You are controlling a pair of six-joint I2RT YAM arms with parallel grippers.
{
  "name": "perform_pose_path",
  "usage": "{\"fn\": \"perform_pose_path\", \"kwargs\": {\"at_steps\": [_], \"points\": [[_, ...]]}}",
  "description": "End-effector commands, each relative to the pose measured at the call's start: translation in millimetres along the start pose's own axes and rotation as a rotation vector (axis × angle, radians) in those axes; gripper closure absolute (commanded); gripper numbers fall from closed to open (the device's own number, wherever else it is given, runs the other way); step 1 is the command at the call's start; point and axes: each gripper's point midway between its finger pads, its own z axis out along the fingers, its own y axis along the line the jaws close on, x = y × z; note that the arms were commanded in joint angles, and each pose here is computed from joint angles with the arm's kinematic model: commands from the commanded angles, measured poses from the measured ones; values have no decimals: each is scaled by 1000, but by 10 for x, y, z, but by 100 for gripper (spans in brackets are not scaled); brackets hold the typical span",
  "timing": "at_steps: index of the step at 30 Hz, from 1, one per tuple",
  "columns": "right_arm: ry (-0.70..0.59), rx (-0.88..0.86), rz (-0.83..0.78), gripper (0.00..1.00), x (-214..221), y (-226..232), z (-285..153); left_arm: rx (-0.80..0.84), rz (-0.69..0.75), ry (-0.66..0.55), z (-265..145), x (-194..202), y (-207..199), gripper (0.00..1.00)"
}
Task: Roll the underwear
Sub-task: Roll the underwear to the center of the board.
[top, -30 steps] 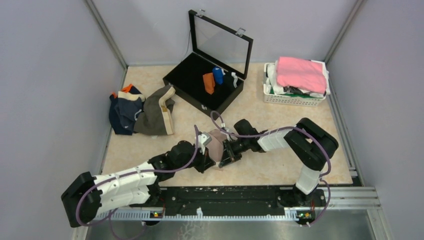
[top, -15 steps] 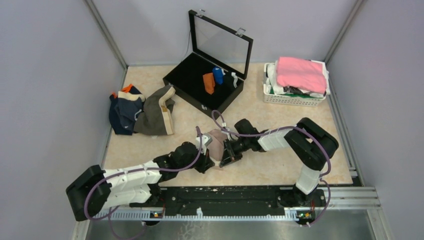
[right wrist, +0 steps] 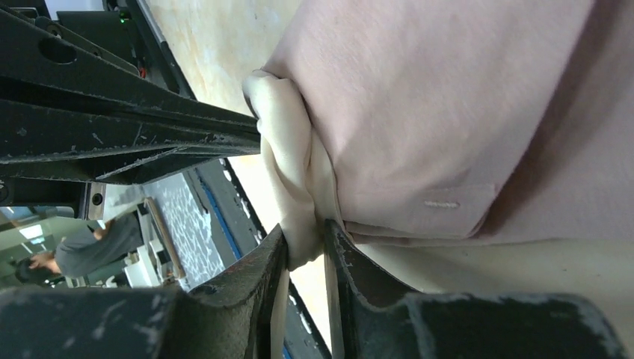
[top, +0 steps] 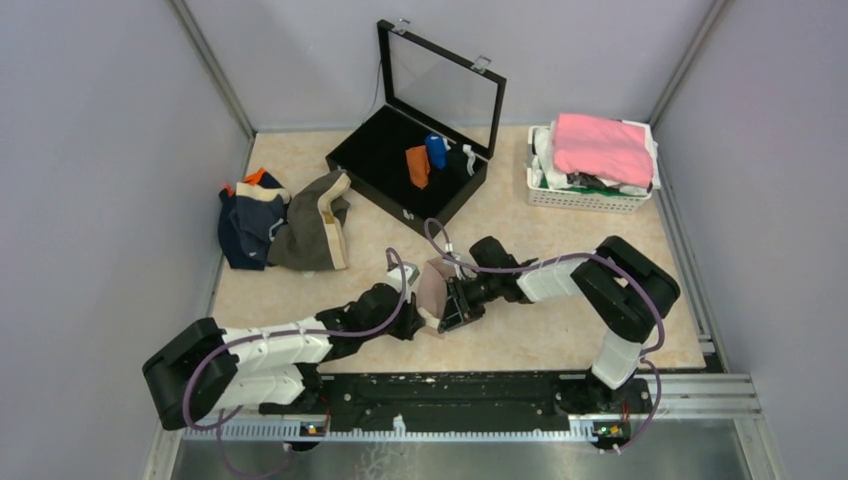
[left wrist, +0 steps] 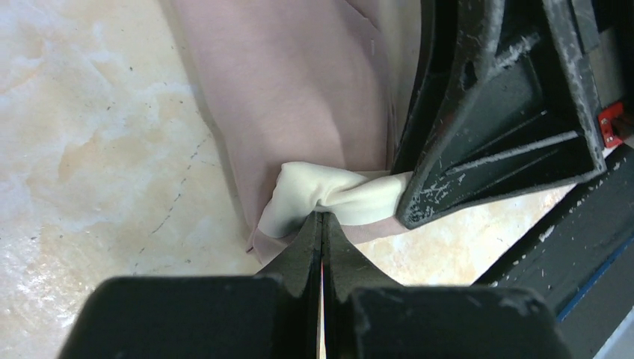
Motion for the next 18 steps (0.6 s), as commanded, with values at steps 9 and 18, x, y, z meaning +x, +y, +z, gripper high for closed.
{"fn": "perform_pose_path", "kwargs": {"at_steps": [9, 18], "points": [[-83, 103, -30, 96, -179, -103, -93, -48, 2, -9, 22, -61, 59, 100], [-87, 93, -5, 100, -196, -87, -82, 118, 71, -214, -227, -493, -250, 100]]}}
